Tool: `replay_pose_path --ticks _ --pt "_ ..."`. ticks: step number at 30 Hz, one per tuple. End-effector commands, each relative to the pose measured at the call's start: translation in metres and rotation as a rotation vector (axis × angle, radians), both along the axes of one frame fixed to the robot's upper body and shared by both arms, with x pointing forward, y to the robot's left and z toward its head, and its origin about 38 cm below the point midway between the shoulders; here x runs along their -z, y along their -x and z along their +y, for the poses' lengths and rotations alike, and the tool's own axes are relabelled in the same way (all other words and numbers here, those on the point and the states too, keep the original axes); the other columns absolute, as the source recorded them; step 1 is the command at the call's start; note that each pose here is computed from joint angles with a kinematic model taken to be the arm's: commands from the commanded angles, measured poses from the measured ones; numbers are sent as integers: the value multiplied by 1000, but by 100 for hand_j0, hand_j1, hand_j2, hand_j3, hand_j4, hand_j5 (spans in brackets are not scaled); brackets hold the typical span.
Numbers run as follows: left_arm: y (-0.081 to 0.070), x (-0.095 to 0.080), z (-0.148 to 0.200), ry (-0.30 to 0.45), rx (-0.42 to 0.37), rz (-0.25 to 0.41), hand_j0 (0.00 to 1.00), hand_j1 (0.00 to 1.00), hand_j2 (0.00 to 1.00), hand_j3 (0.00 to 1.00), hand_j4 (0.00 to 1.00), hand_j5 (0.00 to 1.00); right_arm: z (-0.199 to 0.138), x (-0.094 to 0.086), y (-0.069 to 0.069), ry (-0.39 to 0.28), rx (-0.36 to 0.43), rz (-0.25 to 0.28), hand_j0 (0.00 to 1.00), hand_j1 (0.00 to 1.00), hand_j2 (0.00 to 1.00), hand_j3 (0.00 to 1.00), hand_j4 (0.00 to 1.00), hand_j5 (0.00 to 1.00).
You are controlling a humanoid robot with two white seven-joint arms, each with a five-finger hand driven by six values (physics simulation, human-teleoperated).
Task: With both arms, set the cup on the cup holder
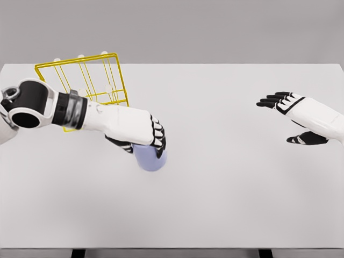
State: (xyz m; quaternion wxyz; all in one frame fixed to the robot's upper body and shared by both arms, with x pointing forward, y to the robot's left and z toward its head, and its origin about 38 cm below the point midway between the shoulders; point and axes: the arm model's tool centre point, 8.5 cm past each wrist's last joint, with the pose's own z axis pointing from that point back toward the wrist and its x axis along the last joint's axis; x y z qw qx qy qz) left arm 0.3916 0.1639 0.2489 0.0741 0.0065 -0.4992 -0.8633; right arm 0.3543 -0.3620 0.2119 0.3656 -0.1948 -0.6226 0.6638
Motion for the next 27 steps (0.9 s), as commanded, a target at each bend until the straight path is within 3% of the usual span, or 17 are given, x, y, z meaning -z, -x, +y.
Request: replay_pose_path --ticks 1,5,9,27 --pt "-3 -9 2 22 -13 -7 58 58 58 58 58 58 -2 0 -1 -6 6 5 100 100 100 100 100 100" --pt "-6 -24 3 68 -25 -21 58 58 58 58 58 58 -3 0 -1 -8 9 4 100 100 100 100 100 100" --pt "-9 -36 9 97 -44 -28 58 58 58 58 58 58 -23 1 -3 -18 66 12 100 100 100 100 100 100" --pt "-20 -93 41 241 -134 -76 58 58 58 58 58 58 -22 1 -3 -28 69 7 100 100 100 100 100 100"
